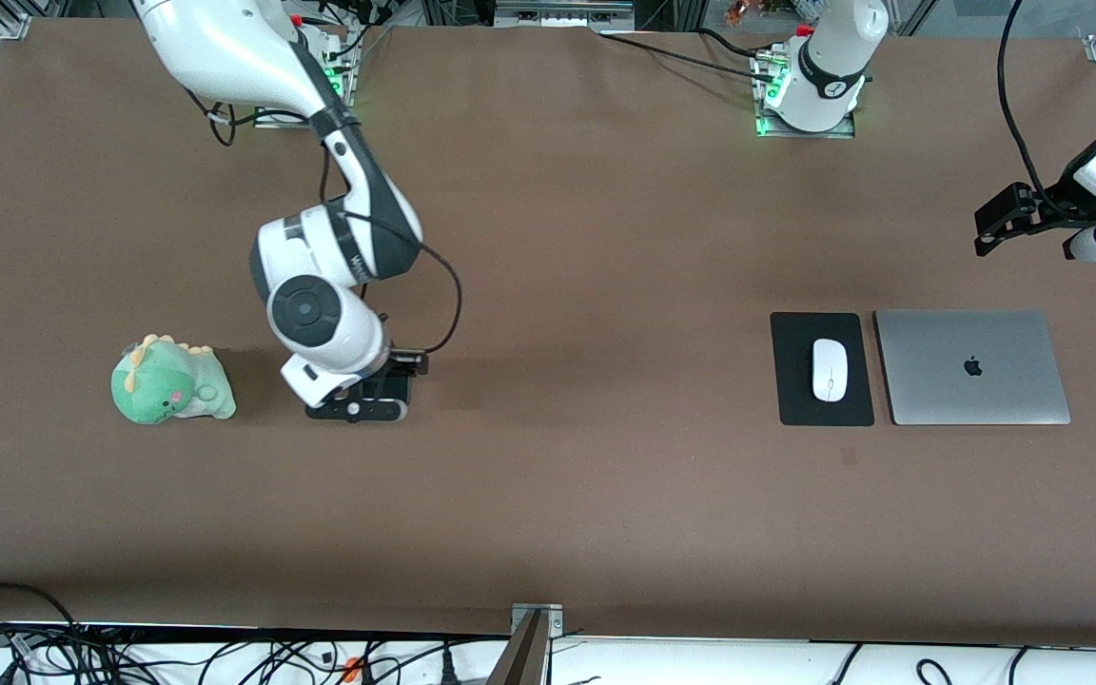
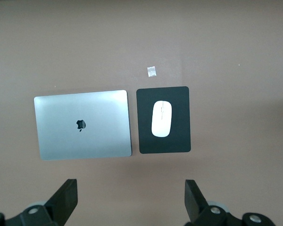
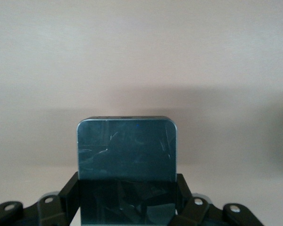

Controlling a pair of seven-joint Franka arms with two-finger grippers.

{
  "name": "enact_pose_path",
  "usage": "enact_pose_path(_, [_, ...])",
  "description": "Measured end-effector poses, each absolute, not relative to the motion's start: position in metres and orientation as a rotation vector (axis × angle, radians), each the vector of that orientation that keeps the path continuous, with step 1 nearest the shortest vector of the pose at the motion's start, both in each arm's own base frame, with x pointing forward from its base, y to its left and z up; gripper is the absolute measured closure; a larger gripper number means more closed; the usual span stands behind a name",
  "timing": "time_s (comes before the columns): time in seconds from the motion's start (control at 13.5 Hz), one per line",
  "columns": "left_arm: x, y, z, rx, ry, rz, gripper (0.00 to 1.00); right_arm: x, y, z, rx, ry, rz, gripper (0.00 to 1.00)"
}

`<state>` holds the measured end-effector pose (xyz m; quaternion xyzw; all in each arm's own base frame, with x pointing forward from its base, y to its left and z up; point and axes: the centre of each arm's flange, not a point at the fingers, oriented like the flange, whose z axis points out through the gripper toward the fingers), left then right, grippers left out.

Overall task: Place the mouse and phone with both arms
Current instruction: 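Carry the black phone with the right gripper beside the green plush toy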

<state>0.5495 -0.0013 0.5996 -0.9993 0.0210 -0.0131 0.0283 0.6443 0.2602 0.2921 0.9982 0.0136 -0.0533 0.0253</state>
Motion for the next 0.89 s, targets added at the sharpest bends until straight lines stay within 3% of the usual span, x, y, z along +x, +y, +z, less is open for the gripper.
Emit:
enact_pose_path(0.3, [0.549,-0.002,0.599,-3.084,0.065,-0.034,0.0,0.653,0.184,0.263,3.086,0.109,-0.225,0.2])
enact_pose_path(0.89, [0.549,-0.02,0.599,-3.082,0.112,-0.035,0.0,0.644,0.117,0.222,3.144,0.06,-0.219,0.2])
